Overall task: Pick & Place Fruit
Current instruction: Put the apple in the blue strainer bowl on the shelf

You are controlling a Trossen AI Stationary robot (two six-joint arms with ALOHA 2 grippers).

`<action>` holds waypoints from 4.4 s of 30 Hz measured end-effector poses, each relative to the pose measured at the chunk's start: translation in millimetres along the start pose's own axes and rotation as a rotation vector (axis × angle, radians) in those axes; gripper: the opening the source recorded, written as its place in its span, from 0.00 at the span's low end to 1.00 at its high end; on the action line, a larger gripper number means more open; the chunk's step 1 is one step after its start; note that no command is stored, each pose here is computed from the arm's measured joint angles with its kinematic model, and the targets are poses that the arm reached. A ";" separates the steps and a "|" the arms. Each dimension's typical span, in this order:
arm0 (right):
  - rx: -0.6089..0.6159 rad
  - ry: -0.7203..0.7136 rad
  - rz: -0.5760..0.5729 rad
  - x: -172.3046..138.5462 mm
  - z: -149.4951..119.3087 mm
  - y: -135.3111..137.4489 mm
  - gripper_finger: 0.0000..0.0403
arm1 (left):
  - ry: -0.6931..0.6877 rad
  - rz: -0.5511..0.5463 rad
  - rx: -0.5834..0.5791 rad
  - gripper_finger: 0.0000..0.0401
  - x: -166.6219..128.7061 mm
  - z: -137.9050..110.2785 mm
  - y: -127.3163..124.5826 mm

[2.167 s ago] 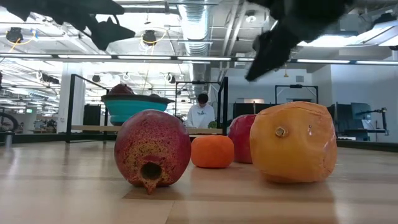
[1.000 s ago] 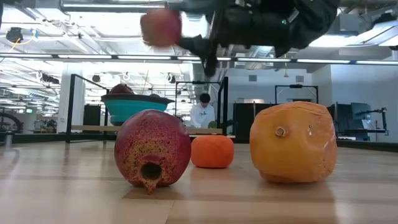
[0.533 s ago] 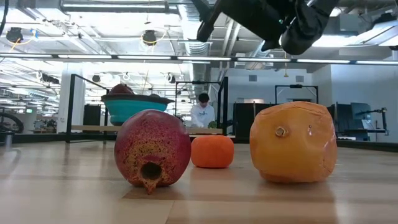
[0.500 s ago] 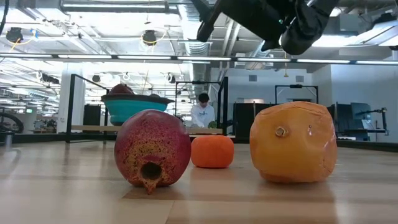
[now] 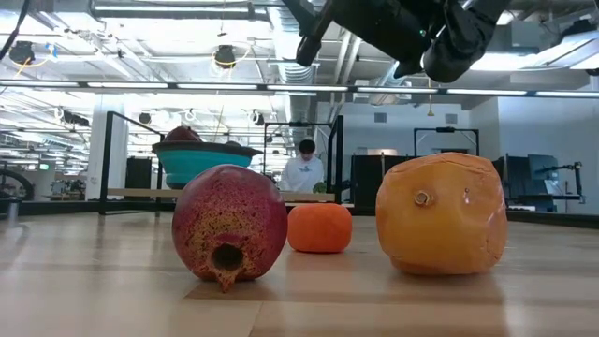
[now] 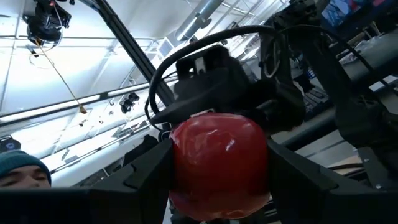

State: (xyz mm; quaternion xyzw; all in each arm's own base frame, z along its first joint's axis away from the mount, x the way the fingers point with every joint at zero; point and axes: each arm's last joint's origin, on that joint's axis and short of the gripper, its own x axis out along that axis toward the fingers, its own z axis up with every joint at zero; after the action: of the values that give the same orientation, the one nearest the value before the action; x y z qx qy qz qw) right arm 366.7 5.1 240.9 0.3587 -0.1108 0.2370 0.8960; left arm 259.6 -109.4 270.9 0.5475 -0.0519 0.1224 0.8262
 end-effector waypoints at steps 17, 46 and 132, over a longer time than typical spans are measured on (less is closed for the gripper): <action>-0.004 0.011 -0.020 0.1 -1.3 -1.7 0.55 | 0.115 0.053 -0.171 0.56 4.9 -8.4 -2.6; -0.230 0.337 -0.343 -3.8 -47.3 -19.0 0.74 | 0.535 0.496 -0.779 0.56 -70.9 -26.1 116.6; -0.264 0.259 -0.371 4.2 -57.0 -2.9 0.74 | 1.165 0.133 -1.032 0.66 -28.4 -258.5 107.4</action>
State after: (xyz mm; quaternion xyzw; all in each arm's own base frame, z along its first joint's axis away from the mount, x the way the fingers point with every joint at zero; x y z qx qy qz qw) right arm 373.4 44.3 199.9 0.2195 0.0426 0.0960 0.9700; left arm 191.8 163.4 258.3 -0.0629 0.3069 0.3999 0.8614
